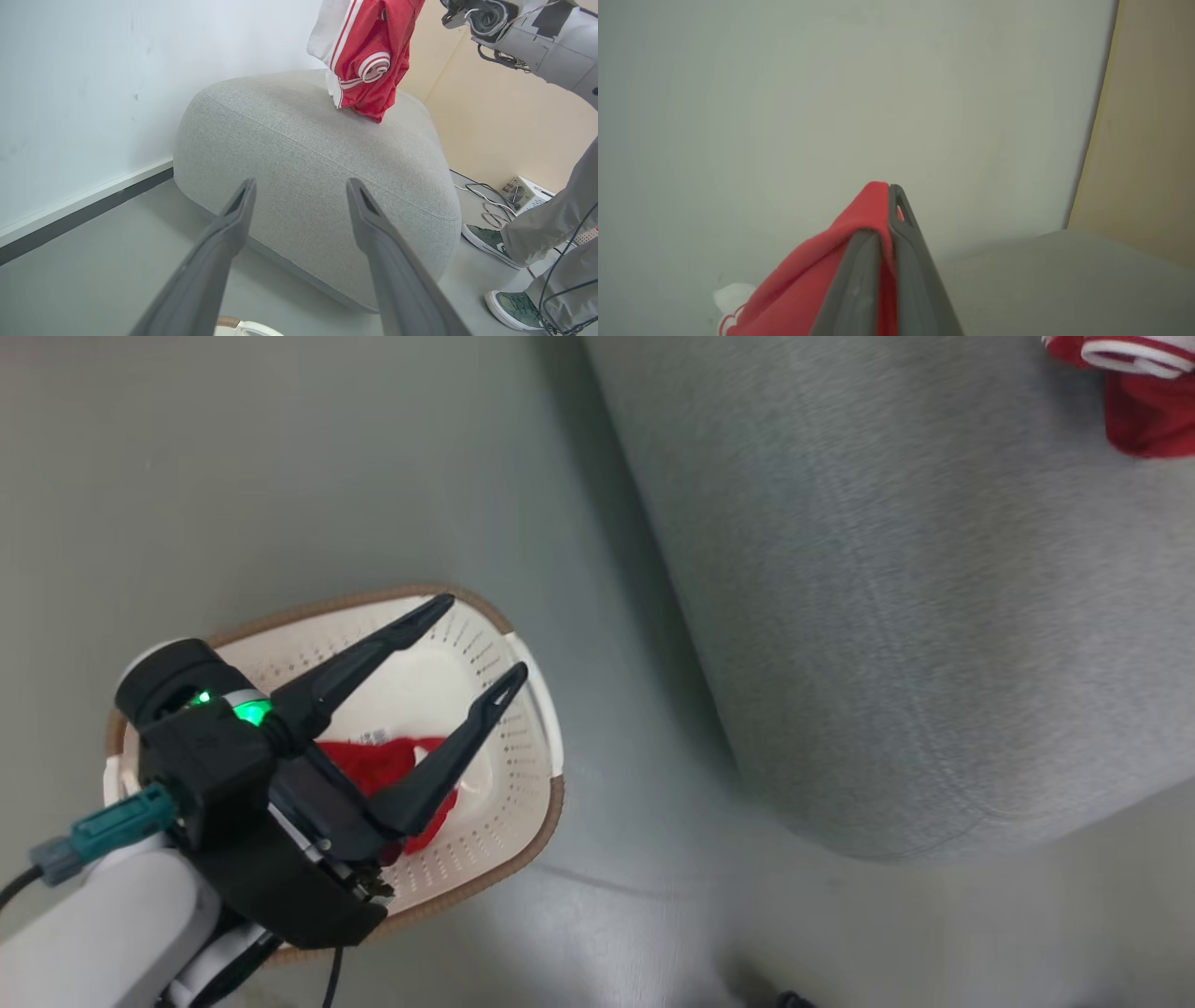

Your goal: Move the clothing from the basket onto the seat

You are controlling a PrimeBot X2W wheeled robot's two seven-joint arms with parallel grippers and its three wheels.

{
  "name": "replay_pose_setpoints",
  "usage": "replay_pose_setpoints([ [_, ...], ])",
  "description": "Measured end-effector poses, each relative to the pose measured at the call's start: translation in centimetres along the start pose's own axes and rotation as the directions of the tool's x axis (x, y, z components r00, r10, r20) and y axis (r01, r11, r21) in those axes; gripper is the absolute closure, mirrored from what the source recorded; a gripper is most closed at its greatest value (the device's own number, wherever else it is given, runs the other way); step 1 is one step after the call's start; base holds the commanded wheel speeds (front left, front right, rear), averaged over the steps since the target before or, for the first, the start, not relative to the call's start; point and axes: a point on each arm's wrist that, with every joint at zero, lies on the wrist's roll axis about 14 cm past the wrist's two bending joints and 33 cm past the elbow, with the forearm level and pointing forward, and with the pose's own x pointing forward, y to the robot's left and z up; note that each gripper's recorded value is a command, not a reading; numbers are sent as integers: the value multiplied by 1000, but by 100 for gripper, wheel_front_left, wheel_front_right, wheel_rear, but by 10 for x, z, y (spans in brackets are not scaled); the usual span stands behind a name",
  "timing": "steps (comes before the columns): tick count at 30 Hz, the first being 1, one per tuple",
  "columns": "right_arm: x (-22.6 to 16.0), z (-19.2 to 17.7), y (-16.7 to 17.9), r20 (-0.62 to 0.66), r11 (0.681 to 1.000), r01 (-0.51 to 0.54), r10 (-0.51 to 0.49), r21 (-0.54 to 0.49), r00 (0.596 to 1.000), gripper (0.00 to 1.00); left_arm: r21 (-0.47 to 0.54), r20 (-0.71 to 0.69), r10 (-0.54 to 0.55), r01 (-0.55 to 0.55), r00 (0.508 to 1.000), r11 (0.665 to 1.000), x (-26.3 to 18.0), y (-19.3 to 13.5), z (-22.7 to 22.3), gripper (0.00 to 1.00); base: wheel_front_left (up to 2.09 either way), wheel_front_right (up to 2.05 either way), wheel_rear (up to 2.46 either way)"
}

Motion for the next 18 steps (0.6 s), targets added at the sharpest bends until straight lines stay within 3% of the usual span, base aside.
replay_pose_setpoints([
  [4,-17,-69,-1,-181,999,23,-28,-27,983,100,-7,-7,42,-42,999,999,-9,19,-8,0,0,0,0],
  [9,-78,-168,2,-468,997,21,-51,-69,882,100,-25,-15,66,-66,998,997,-16,31,-19,0,0,0,0],
  [15,-118,-208,1,-633,993,-21,-57,-115,772,100,-18,-15,71,-71,997,997,-18,32,-19,0,0,0,0],
  [17,-124,-211,-1,-653,992,-26,-62,-125,755,48,-15,-9,68,-68,998,998,-17,30,-16,0,0,0,0],
  [18,-124,-210,-2,-654,991,-30,-62,-128,754,0,-14,-8,65,-65,998,998,-16,29,-15,0,0,0,0],
])
